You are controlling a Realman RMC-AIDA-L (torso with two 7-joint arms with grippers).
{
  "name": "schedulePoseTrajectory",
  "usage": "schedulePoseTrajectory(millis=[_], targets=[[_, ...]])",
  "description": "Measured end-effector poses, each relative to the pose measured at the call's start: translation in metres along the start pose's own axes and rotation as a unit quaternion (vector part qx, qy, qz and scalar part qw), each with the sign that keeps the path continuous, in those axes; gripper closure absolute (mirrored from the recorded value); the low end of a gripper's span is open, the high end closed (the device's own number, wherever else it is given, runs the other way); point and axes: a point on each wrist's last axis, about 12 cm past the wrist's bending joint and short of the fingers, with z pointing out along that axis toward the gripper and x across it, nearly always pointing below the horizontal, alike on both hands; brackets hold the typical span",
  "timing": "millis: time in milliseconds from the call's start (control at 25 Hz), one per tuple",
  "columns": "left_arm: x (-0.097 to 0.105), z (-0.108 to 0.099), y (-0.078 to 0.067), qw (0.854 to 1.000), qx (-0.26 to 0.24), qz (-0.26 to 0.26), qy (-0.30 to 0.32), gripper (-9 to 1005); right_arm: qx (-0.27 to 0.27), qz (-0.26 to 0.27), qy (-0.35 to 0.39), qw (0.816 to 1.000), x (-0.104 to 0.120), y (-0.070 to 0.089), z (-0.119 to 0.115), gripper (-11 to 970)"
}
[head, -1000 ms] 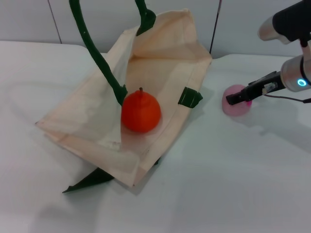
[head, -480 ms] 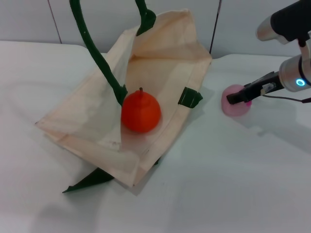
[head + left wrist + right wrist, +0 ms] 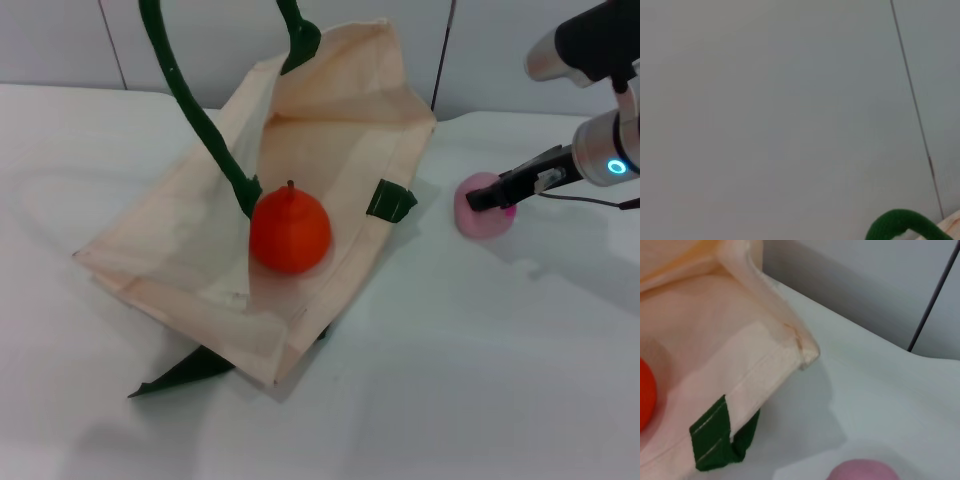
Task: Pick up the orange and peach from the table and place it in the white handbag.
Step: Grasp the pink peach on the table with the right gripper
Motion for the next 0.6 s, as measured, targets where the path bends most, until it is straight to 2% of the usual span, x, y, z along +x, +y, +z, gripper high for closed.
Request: schedulePoseTrajectory(millis=[440,600], targets=[[0.007,0.0,0.003,1.0,-0.007,-0.001,0.016,844,-0.007,0.001,-0.008,1.0,-0.004,0.0,-0.005,471],[0.01,0.0,0.003,1.0,-0.008,-0.001,0.019,842,-0.015,0.002,-0.012,1.0,-0.006,-0.002,-0.014,507]])
